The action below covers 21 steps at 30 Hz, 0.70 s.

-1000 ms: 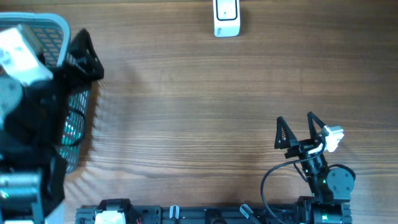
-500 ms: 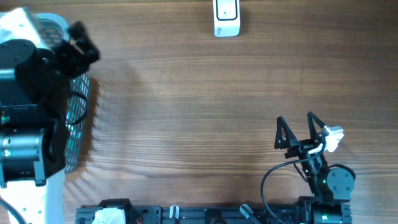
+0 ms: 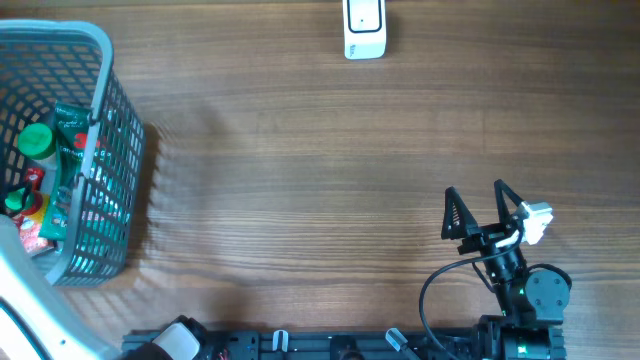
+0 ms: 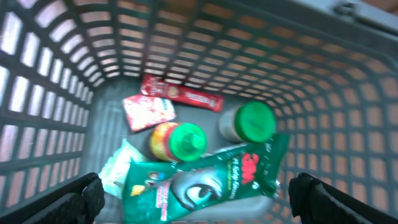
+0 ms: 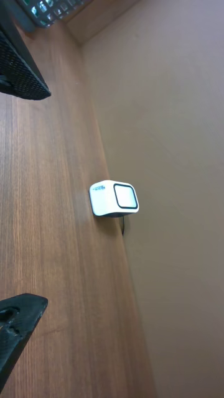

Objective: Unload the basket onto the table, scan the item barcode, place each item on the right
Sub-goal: 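Reach the left gripper into the basket and grasp the sauce bottle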

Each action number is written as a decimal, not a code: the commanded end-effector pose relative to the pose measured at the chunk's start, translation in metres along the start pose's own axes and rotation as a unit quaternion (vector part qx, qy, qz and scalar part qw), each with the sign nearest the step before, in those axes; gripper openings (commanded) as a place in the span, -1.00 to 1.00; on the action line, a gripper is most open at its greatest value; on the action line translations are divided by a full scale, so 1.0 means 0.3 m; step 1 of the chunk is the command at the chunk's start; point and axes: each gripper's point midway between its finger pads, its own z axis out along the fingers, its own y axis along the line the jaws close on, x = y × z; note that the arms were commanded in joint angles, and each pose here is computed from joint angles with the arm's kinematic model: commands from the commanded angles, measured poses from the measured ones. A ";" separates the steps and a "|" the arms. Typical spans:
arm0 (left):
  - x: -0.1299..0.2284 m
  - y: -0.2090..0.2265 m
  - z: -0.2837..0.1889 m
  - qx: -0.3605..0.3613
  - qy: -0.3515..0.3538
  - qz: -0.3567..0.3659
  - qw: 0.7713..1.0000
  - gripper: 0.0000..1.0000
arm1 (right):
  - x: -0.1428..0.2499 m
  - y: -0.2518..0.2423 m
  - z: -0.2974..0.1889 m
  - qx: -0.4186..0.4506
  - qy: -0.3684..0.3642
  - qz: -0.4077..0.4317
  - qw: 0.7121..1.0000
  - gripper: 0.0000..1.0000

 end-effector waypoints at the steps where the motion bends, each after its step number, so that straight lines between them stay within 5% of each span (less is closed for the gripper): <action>1: -0.015 0.050 0.103 -0.048 0.022 -0.034 0.998 1.00 | -0.007 -0.001 -0.001 0.003 -0.006 0.002 1.000 0.99; 10: 0.074 0.043 0.355 -0.098 0.097 -0.022 0.990 1.00 | -0.007 -0.001 -0.001 0.003 -0.006 0.002 1.000 0.99; 21: 0.150 0.022 0.438 -0.093 0.152 -0.010 0.984 1.00 | -0.007 -0.001 -0.001 0.003 -0.006 0.002 1.000 0.99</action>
